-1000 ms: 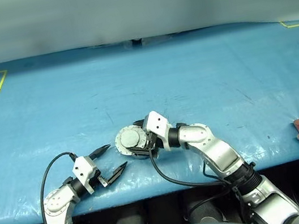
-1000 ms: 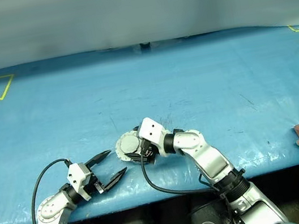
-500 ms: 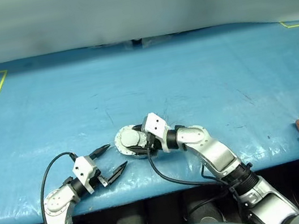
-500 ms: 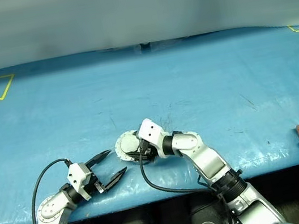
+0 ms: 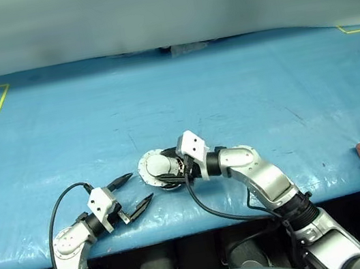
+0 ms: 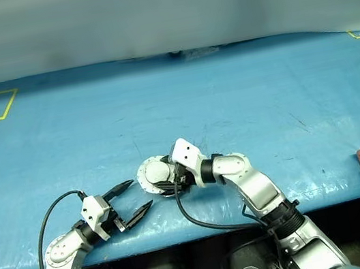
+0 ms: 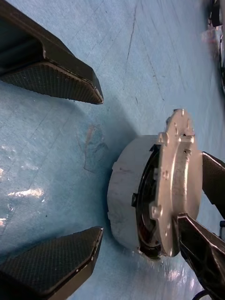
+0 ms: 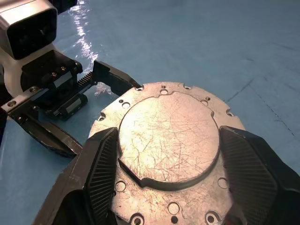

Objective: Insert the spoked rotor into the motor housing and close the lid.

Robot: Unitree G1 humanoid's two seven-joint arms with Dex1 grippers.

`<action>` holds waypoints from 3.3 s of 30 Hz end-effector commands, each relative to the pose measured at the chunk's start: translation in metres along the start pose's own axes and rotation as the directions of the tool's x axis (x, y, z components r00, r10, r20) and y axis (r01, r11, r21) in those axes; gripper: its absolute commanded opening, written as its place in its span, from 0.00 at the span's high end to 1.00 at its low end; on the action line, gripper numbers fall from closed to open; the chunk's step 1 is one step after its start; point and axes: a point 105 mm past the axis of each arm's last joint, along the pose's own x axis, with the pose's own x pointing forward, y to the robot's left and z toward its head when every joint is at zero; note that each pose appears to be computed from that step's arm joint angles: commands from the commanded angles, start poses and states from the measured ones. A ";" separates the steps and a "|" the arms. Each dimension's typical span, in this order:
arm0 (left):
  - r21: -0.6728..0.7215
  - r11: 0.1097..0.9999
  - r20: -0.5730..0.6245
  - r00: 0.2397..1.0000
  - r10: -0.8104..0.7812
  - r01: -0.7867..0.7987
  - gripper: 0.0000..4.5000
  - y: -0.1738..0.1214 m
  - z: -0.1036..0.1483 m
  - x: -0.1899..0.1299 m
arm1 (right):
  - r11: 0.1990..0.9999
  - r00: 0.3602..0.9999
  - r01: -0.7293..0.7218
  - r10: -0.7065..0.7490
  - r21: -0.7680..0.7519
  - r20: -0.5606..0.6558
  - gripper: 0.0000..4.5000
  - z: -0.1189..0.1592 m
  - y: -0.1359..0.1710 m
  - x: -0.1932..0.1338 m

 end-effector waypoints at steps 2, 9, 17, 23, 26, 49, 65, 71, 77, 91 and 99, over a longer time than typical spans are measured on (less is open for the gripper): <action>0.010 1.000 0.003 1.000 -0.006 0.006 0.01 0.000 0.001 0.001 | 0.996 0.997 -0.056 0.060 -0.076 0.053 0.32 0.023 0.002 -0.005; 0.006 1.000 0.002 1.000 -0.008 0.008 0.01 -0.002 0.000 0.001 | 0.996 0.999 -0.042 0.040 -0.077 -0.025 0.32 0.006 -0.012 -0.010; 0.003 1.000 -0.001 1.000 -0.011 0.011 0.01 -0.003 -0.001 0.001 | 0.991 0.994 -0.076 0.066 -0.110 -0.089 0.32 -0.004 -0.015 -0.014; 0.002 1.000 -0.001 1.000 -0.013 0.013 0.01 -0.004 -0.002 0.001 | 0.990 0.993 -0.079 0.067 -0.121 -0.100 0.32 -0.004 -0.018 -0.014; -0.001 1.000 -0.002 1.000 -0.014 0.014 0.01 -0.005 -0.003 0.001 | 0.989 0.992 -0.085 0.072 -0.123 -0.105 0.32 -0.004 -0.020 -0.016; -0.011 1.000 0.000 1.000 -0.009 0.009 0.01 -0.006 -0.007 0.000 | 0.987 0.983 -0.074 0.048 -0.142 -0.177 0.32 -0.016 -0.030 -0.022; -0.014 1.000 -0.001 1.000 -0.006 0.006 0.01 -0.005 -0.008 0.000 | 0.997 0.973 -0.044 0.029 -0.060 -0.230 0.32 -0.040 -0.030 -0.019; -0.013 1.000 -0.002 1.000 -0.006 0.006 0.01 -0.005 -0.008 0.000 | 0.997 0.967 -0.048 0.032 -0.058 -0.252 0.32 -0.044 -0.030 -0.019; -0.013 1.000 -0.002 1.000 -0.005 0.005 0.01 -0.005 -0.009 0.000 | 0.997 0.970 -0.058 0.047 -0.042 -0.237 0.32 -0.043 -0.027 -0.018; -0.010 1.000 -0.002 1.000 -0.010 0.010 0.01 -0.004 -0.010 0.000 | 0.998 0.976 -0.042 0.031 -0.048 -0.215 0.32 -0.041 -0.027 -0.017; -0.008 1.000 -0.002 1.000 -0.012 0.012 0.01 -0.003 -0.009 0.000 | 0.998 0.975 -0.044 0.033 -0.043 -0.219 0.32 -0.042 -0.026 -0.017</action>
